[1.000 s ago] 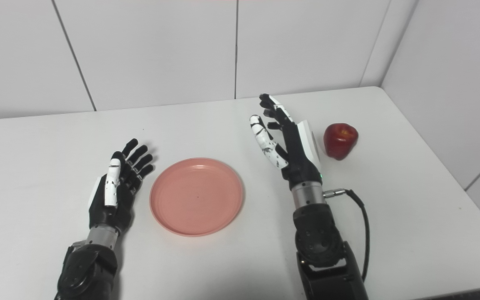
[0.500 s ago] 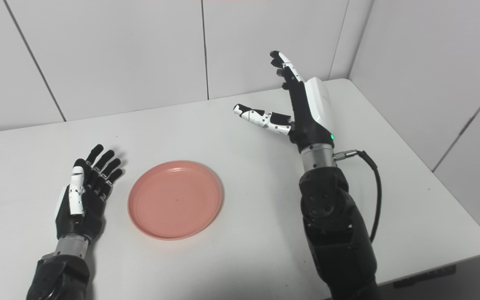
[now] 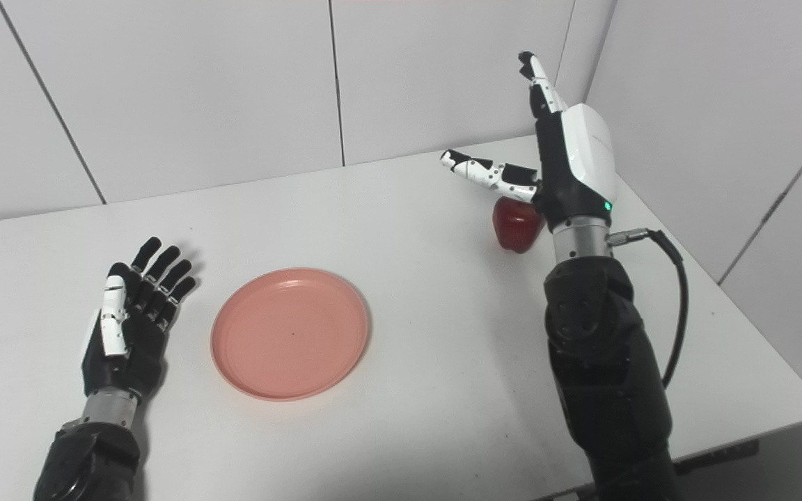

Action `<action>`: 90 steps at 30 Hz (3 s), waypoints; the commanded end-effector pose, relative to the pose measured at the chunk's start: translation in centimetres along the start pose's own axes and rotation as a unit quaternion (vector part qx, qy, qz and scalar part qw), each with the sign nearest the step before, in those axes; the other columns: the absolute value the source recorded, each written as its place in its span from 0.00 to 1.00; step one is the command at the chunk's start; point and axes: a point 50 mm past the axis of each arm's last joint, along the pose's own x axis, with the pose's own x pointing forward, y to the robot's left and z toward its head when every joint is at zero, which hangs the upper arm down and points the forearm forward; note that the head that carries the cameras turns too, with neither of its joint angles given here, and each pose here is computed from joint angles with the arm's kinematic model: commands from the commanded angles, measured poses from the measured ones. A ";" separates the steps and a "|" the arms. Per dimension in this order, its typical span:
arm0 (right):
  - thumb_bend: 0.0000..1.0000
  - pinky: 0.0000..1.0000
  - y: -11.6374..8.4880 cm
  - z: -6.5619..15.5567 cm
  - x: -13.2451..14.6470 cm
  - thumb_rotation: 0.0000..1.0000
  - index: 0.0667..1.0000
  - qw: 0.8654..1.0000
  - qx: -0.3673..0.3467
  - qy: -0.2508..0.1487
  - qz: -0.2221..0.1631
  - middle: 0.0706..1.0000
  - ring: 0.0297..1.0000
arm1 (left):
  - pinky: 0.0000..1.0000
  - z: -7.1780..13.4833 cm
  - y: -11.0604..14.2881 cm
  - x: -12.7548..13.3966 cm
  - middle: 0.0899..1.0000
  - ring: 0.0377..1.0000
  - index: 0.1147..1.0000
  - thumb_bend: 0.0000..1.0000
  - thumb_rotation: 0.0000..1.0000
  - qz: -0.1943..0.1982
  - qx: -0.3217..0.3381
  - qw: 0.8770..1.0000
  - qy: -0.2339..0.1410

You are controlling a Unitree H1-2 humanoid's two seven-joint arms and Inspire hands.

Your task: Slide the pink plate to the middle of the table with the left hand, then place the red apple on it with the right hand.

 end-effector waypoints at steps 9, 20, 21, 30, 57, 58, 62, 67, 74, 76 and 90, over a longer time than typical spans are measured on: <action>1.00 0.82 -1.6 -3.6 1.0 0.51 0.96 0.997 -0.032 0.063 -0.011 0.94 0.91 | 0.86 -2.6 2.0 -1.2 0.87 0.85 0.86 0.38 1.00 0.031 -0.012 0.998 0.055; 1.00 0.77 -0.9 -7.6 1.4 0.53 0.97 0.993 -0.047 0.112 0.012 0.93 0.89 | 0.86 -2.4 2.1 -1.2 0.86 0.85 0.85 0.38 1.00 0.030 -0.014 0.998 0.056; 1.00 0.77 -0.7 -8.0 1.5 0.53 0.97 0.992 -0.048 0.116 0.014 0.93 0.89 | 0.86 -2.4 2.1 -1.2 0.86 0.85 0.85 0.38 1.00 0.030 -0.014 0.998 0.056; 1.00 0.82 0.4 -9.5 1.8 0.52 0.97 0.989 -0.041 0.136 0.030 0.94 0.92 | 0.86 -2.3 1.9 -1.5 0.86 0.85 0.85 0.39 1.00 0.028 -0.014 0.998 0.053; 1.00 0.81 2.8 -9.3 3.0 0.49 0.97 0.985 -0.037 0.137 0.095 0.95 0.91 | 0.87 -1.9 1.2 -2.1 0.87 0.86 0.85 0.40 1.00 0.026 -0.009 0.998 0.055; 1.00 0.81 2.8 -9.4 3.1 0.49 0.97 0.985 -0.038 0.136 0.095 0.95 0.91 | 0.87 -1.9 1.3 -2.1 0.87 0.86 0.85 0.40 1.00 0.026 -0.009 0.998 0.055; 1.00 0.82 2.9 -9.6 3.3 0.49 0.97 0.985 -0.038 0.138 0.097 0.96 0.92 | 0.87 -1.9 1.3 -2.1 0.87 0.86 0.85 0.40 1.00 0.026 -0.010 0.998 0.056; 1.00 0.82 2.9 -9.8 3.6 0.48 0.97 0.984 -0.042 0.142 0.099 0.96 0.92 | 0.87 -1.9 1.2 -2.2 0.87 0.86 0.85 0.39 1.00 0.026 -0.013 0.998 0.059; 1.00 0.82 2.9 -9.8 4.0 0.42 0.97 0.985 -0.040 0.137 0.100 0.95 0.92 | 0.87 -2.0 1.2 -2.2 0.86 0.86 0.85 0.39 1.00 0.026 -0.011 0.998 0.057; 1.00 0.83 2.8 -9.8 4.1 0.41 0.96 0.984 -0.042 0.137 0.102 0.95 0.92 | 0.88 -2.0 1.2 -2.3 0.86 0.86 0.85 0.40 1.00 0.024 -0.010 0.998 0.056; 1.00 0.78 3.1 -9.8 4.6 0.36 0.90 0.983 -0.048 0.136 0.112 0.90 0.87 | 0.87 -1.9 0.9 -2.3 0.86 0.85 0.85 0.40 1.00 0.029 -0.010 0.998 0.057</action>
